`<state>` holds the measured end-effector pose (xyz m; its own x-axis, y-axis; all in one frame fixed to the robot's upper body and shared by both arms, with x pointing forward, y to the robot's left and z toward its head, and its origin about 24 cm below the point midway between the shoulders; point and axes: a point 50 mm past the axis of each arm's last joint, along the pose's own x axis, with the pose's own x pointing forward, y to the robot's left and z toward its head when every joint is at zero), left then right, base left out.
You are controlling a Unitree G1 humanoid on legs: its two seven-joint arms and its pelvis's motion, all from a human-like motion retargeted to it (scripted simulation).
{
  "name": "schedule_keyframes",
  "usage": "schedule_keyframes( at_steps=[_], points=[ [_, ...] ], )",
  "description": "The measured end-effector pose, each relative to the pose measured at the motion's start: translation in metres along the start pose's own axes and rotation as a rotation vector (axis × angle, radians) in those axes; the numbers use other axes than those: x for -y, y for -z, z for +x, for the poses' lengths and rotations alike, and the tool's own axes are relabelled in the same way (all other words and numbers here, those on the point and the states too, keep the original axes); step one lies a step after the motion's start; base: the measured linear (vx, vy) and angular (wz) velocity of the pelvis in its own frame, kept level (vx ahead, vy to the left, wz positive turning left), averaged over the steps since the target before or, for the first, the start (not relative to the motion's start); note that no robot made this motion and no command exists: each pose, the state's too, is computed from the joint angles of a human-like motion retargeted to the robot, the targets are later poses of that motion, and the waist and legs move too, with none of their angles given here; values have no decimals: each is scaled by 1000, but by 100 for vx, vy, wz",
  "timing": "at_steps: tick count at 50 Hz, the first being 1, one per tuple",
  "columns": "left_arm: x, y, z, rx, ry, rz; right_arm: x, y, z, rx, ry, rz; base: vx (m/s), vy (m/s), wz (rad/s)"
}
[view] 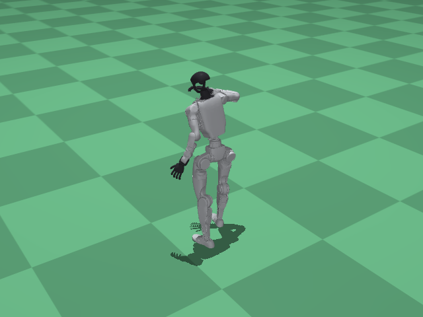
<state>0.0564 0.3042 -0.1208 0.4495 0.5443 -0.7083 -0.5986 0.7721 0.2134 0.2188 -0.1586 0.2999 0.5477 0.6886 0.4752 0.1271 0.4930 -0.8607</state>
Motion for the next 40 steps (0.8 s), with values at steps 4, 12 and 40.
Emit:
schedule_keyframes(
  at_steps=[4,12,40],
  points=[
    [-39,39,-23,-111,-233,-138,-18,53,-91,-411,529,850,31,-8,21],
    [-67,22,-36,17,-302,-113,-55,96,-207,-1042,293,254,22,-4,-6],
    [218,-347,-473,2975,768,421,-3,-42,150,476,302,-506,22,14,-2]
  ],
)
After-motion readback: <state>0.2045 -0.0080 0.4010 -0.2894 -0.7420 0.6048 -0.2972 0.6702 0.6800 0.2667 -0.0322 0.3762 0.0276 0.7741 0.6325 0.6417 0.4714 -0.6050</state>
